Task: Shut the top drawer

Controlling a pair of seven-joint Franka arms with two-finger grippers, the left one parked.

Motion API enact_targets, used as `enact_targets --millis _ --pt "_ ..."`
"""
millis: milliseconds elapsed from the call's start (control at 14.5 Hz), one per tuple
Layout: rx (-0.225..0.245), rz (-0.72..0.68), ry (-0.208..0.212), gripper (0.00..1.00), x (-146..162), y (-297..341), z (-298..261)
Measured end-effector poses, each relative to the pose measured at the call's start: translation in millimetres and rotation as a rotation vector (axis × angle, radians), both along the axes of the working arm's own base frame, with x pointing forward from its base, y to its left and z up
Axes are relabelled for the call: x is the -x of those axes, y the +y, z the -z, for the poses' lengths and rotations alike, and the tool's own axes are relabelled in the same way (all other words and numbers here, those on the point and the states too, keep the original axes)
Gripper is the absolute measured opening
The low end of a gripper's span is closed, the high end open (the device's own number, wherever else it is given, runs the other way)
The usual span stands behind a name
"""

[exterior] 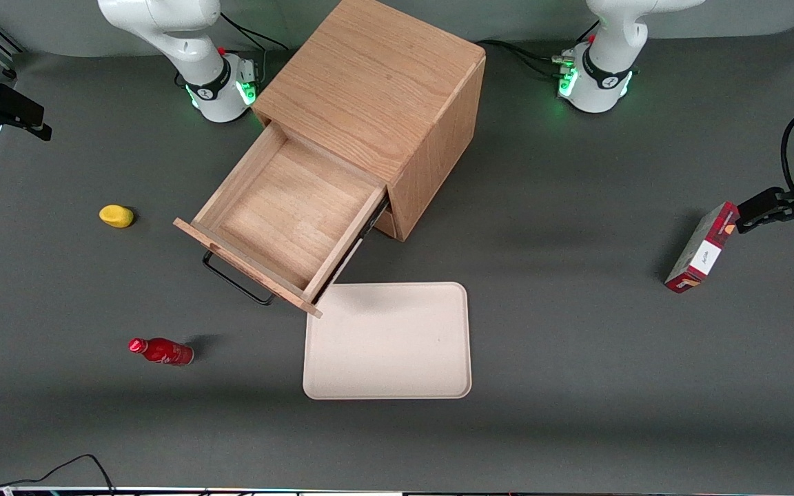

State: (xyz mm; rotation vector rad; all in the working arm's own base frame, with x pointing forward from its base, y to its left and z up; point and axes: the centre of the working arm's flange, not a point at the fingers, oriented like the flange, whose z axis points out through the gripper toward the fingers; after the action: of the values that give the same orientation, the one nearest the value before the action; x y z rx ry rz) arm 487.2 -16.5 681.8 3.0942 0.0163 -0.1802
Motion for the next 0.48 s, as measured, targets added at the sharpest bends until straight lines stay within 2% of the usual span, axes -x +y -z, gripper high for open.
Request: enact_targets --millis 484 --pt "0.000 -0.001 -0.015 1.00 -2.4 0.3 -6.3"
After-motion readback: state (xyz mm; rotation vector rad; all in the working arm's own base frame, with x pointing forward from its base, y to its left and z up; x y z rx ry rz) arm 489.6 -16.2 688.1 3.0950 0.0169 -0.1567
